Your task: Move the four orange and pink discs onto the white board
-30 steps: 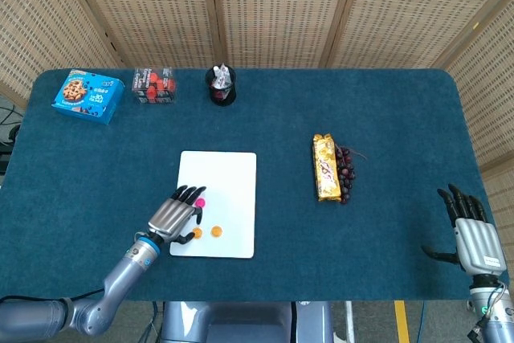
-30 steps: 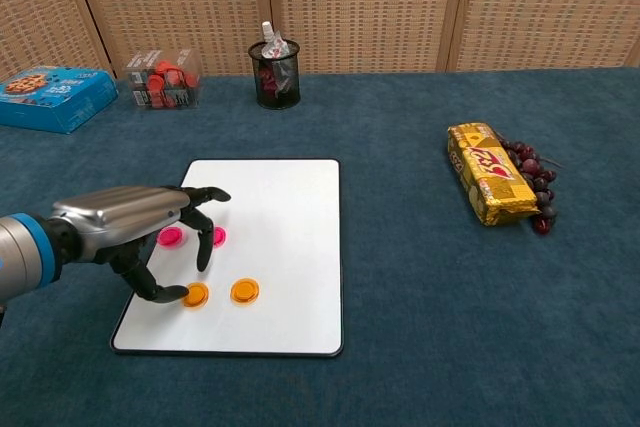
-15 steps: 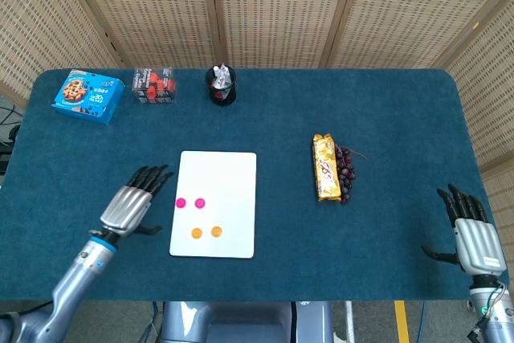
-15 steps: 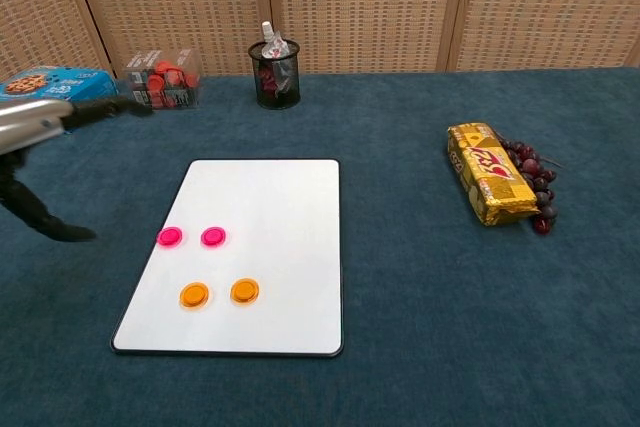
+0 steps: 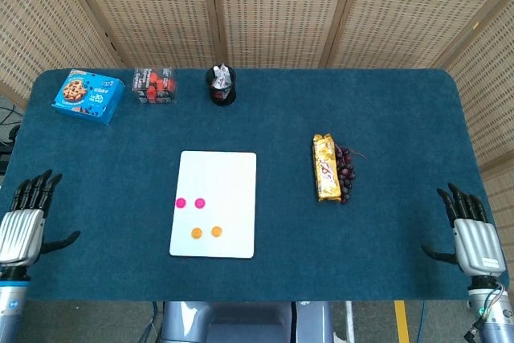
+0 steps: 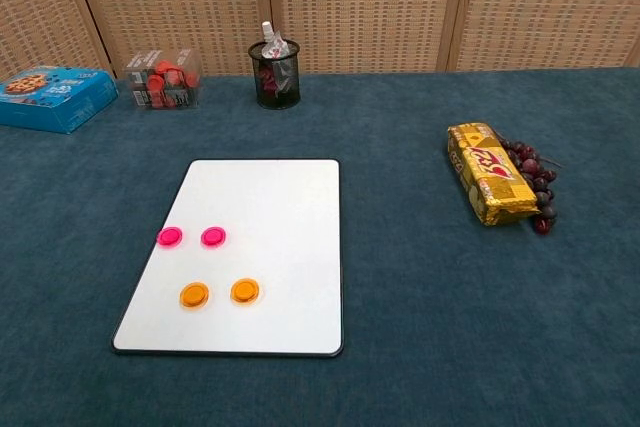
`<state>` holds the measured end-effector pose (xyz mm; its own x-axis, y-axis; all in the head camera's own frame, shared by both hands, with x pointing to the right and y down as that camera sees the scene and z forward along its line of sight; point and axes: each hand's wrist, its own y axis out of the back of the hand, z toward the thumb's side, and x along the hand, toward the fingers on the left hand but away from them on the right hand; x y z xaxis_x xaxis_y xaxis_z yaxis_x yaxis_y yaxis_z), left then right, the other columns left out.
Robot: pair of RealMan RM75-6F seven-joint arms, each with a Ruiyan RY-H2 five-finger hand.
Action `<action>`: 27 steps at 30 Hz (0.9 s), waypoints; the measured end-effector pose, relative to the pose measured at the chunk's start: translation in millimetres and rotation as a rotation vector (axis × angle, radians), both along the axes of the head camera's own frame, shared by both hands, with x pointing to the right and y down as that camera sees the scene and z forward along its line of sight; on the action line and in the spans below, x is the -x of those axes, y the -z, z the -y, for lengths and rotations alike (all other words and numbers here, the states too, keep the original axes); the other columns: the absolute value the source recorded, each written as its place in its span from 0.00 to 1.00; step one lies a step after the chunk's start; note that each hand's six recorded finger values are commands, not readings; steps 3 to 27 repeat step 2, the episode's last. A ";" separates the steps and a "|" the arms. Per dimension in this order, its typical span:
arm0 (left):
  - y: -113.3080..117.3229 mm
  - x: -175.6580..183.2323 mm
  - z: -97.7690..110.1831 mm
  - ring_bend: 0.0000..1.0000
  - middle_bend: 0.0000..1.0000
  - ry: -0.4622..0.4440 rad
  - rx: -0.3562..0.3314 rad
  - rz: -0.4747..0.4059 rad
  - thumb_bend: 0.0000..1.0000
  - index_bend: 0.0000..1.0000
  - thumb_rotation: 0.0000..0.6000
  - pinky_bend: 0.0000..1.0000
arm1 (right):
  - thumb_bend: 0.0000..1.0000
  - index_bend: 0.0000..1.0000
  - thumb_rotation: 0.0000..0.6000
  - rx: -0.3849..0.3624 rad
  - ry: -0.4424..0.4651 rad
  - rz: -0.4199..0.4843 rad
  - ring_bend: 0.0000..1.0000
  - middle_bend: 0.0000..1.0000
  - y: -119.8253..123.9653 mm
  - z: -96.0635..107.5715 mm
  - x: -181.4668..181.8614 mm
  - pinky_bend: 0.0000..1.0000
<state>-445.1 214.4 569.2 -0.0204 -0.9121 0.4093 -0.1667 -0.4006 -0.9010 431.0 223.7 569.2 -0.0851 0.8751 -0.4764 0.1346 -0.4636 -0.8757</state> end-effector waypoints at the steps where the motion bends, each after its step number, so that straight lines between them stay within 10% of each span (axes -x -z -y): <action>1: 2.7 2.5 -0.3 0.00 0.00 0.004 -0.005 -0.001 0.00 0.00 1.00 0.00 | 0.00 0.00 1.00 -0.002 0.000 -0.002 0.00 0.00 0.3 0.1 0.0 0.00; 27: 4.1 2.9 -0.1 0.00 0.00 0.004 -0.008 -0.003 0.00 0.00 1.00 0.00 | 0.00 0.00 1.00 -0.004 0.001 -0.004 0.00 0.00 0.6 0.1 0.0 0.00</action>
